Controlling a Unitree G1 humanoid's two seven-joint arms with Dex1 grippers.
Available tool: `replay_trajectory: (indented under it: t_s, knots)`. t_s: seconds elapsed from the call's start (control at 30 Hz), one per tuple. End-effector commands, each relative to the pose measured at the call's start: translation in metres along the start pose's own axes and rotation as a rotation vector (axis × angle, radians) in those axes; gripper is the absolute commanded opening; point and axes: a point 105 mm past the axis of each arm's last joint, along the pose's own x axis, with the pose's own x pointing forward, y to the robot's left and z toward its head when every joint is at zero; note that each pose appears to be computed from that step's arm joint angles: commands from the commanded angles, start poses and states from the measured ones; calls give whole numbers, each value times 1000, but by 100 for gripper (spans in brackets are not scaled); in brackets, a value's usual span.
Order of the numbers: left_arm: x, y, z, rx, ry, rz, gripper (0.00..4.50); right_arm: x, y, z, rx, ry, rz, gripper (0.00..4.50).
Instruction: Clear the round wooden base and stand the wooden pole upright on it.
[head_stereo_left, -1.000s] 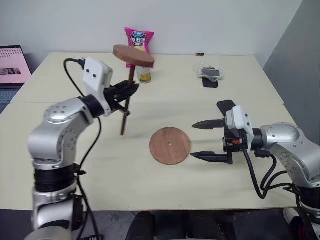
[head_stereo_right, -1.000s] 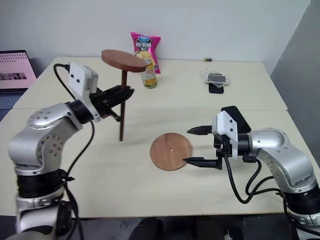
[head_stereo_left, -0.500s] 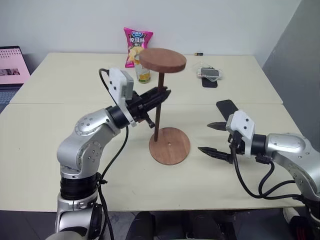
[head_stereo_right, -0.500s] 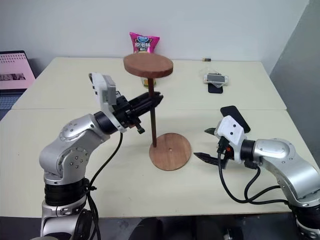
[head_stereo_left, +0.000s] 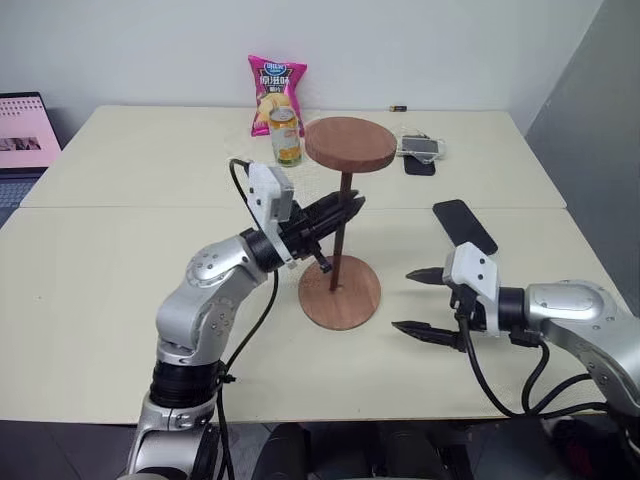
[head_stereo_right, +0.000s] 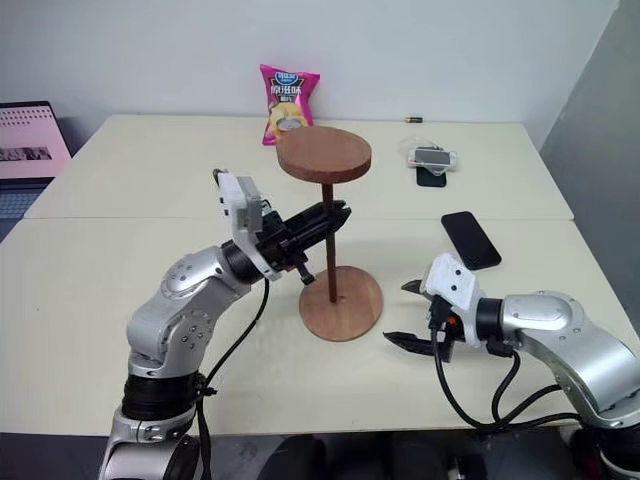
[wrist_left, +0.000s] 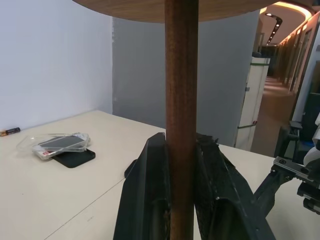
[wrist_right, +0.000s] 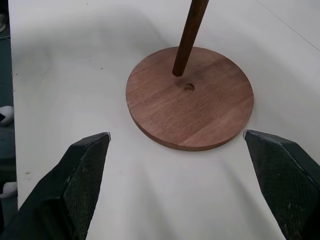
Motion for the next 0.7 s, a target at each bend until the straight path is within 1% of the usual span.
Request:
replay_trajectory:
  t_s: [0.03,0.2,0.47,0.7]
  knots:
    - [5,-6,5,44,-42,-21,26,-2,3,5,-46,-1,-8,450]
    - [7,0,-4,39,-43,9,26,-1,1,3,-39,3,-21,450]
    - [6,-4,-15,16,-30,-3,26,-1,1,3,-31,3,-15,450]
    - [4,0,-21,17,-21,13,26,0,2,2,-32,2,-8,450]
